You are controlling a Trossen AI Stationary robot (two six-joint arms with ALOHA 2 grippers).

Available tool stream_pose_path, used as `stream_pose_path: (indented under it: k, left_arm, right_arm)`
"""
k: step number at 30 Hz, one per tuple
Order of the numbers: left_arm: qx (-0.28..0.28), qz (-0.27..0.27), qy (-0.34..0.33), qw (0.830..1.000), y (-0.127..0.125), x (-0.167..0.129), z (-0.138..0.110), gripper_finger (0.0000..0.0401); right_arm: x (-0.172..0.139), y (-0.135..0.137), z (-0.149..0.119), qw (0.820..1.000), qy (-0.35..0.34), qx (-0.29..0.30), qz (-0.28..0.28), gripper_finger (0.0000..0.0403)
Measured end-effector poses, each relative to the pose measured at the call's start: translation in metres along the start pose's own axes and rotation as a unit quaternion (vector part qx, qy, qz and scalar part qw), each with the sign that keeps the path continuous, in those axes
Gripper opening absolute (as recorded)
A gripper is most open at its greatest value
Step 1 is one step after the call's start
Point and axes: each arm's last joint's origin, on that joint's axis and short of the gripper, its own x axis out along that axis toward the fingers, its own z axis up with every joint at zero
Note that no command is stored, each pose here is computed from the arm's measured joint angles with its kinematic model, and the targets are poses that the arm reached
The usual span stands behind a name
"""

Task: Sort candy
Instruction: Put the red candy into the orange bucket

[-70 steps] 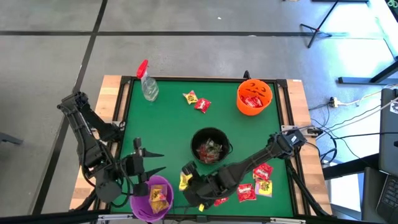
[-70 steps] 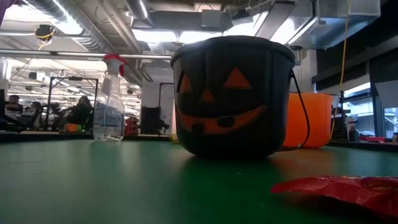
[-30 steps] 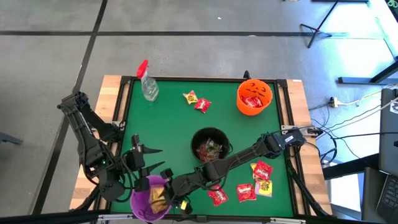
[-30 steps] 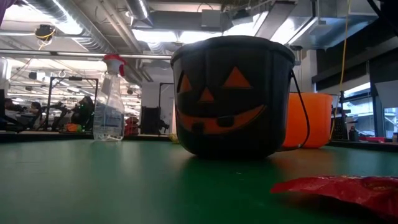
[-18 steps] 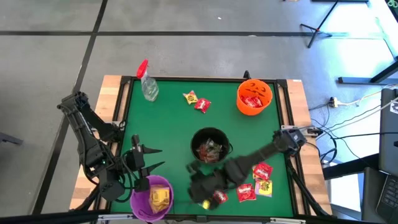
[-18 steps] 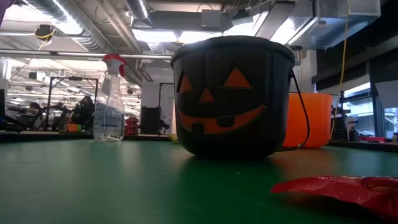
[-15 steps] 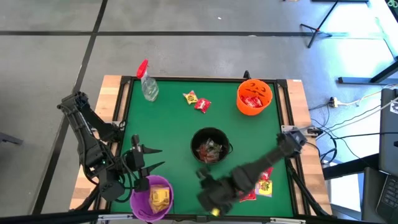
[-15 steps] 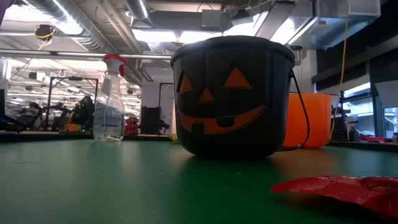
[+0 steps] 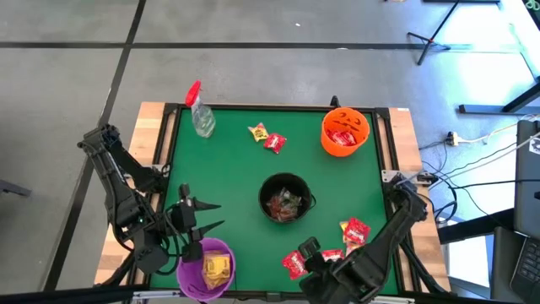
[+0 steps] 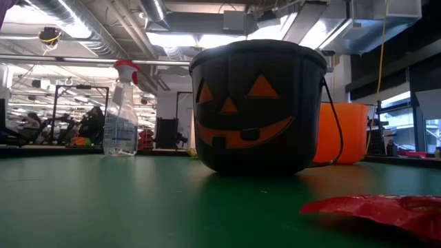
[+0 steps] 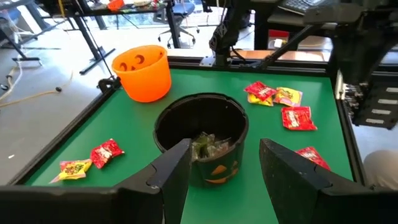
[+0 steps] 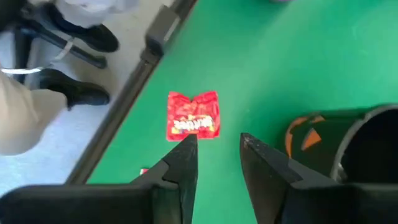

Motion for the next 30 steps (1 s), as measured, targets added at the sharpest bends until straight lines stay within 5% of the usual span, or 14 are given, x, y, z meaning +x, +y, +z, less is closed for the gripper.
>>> stream_pose_path:
  k: [10, 17, 24, 30]
  left_arm:
    - [0.021, 0.001, 0.011, 1.000, -0.008, 0.005, -0.006, 0.0179]
    - [0.048, 0.006, 0.016, 0.999, -0.015, 0.010, -0.013, 0.0179]
    - [0.059, 0.017, 0.016, 0.998, -0.014, 0.015, -0.011, 0.0179]
    - [0.053, 0.030, 0.021, 0.998, -0.009, 0.023, -0.009, 0.0179]
  right_arm:
    - [0.010, 0.002, -0.031, 0.998, -0.011, 0.056, -0.032, 0.0117]
    - [0.039, -0.004, -0.103, 0.988, -0.080, 0.133, 0.004, 0.0117]
    - [0.082, -0.007, -0.190, 0.966, 0.029, 0.256, 0.016, 0.0117]
    - [0.090, -0.006, -0.222, 0.932, 0.141, 0.333, 0.016, 0.0117]
